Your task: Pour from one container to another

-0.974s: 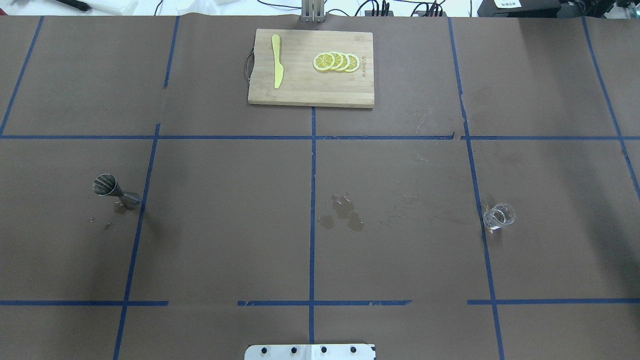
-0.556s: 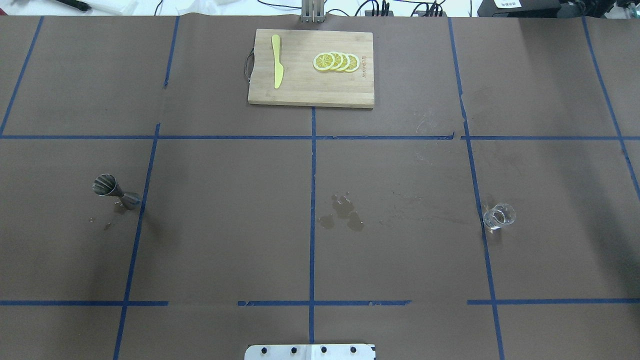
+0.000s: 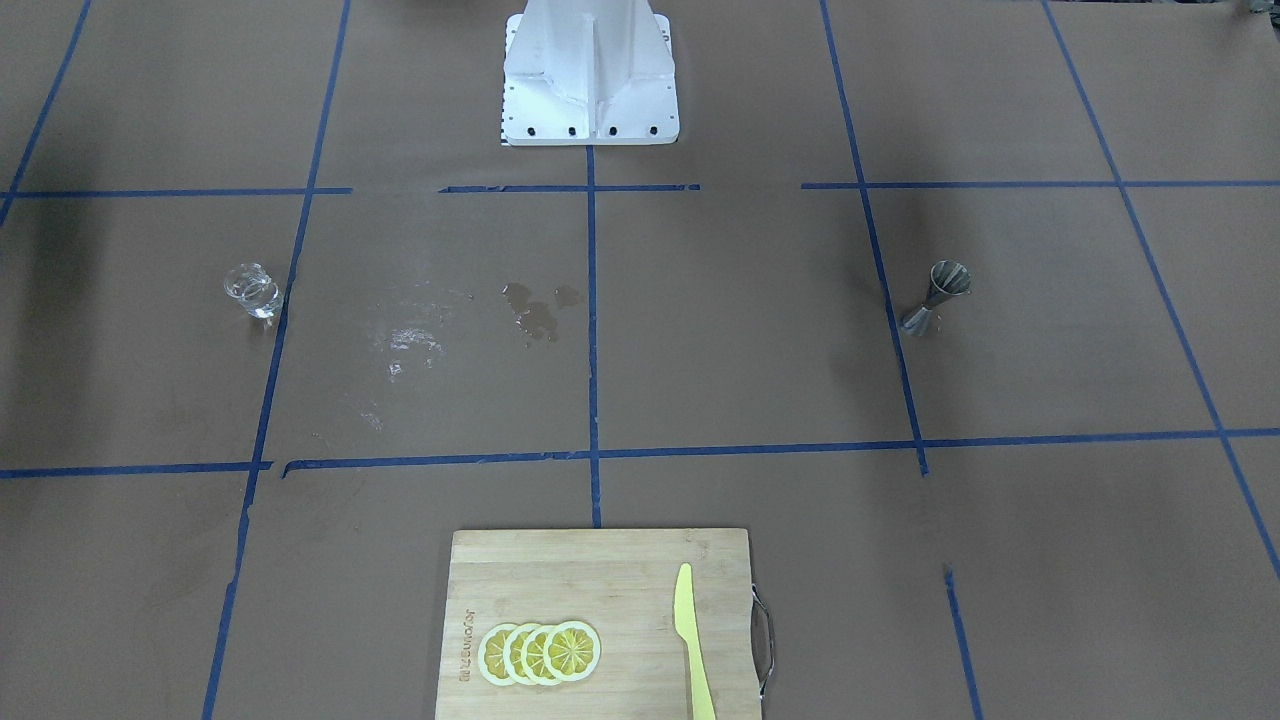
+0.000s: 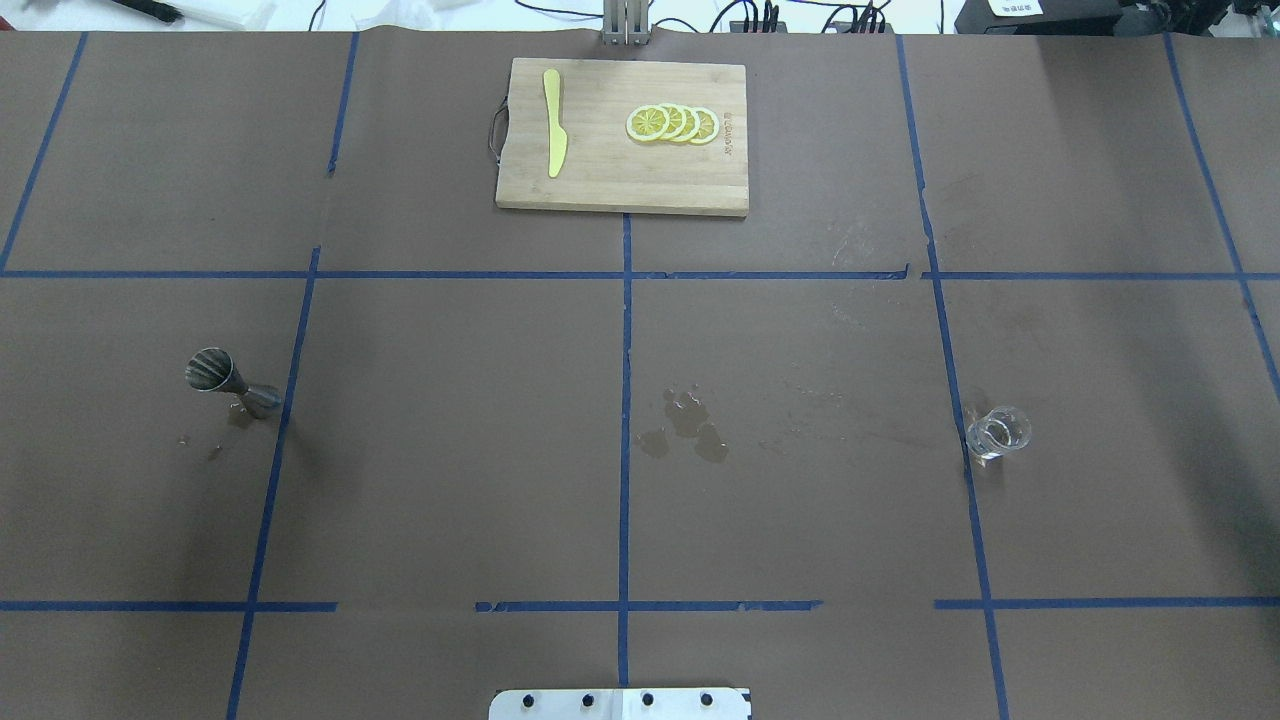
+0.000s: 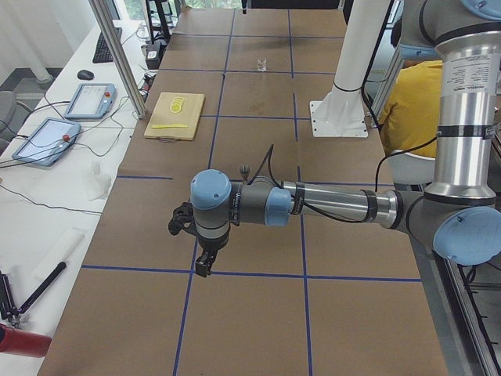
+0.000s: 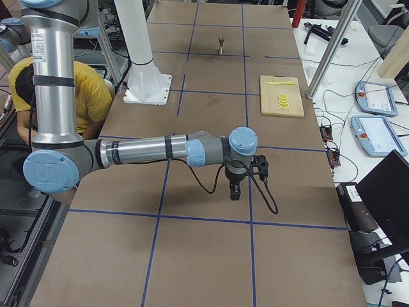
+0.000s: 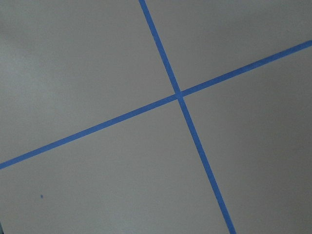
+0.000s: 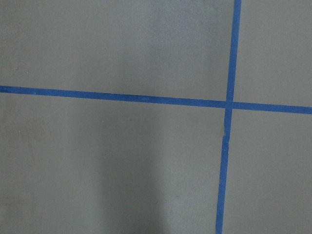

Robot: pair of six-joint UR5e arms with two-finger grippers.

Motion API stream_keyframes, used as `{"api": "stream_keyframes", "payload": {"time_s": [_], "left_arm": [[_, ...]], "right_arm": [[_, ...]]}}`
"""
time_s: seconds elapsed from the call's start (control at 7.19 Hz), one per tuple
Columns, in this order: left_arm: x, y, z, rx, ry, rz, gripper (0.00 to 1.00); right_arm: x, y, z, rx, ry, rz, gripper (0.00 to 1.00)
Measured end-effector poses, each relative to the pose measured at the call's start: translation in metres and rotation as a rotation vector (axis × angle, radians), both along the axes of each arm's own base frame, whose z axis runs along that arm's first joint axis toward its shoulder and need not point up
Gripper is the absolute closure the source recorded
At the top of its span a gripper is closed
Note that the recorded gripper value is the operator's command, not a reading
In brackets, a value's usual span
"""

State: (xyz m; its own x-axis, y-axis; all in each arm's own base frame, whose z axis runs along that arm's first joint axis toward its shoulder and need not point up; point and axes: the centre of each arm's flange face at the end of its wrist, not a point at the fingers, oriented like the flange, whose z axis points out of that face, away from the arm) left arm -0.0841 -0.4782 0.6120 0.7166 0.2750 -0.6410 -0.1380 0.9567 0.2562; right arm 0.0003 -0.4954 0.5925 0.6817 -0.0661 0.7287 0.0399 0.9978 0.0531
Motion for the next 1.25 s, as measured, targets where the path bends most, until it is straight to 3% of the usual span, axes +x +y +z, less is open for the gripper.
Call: {"api": "stream_keyframes", "payload": {"time_s": [0.7,1.25], "left_arm": [[0.008,0.0,-0.018,-0.181,0.152,-0.186,0.0],[0.009,-0.001,-0.033,-0.177,0.164,-0.221,0.0]], "right_arm": [[-0.001,-0.001,-0.002,0.002,-0.009,-0.001,0.0],[-0.001,-0.002,-0.008,0.011,-0.012,-0.001,0.0]]}}
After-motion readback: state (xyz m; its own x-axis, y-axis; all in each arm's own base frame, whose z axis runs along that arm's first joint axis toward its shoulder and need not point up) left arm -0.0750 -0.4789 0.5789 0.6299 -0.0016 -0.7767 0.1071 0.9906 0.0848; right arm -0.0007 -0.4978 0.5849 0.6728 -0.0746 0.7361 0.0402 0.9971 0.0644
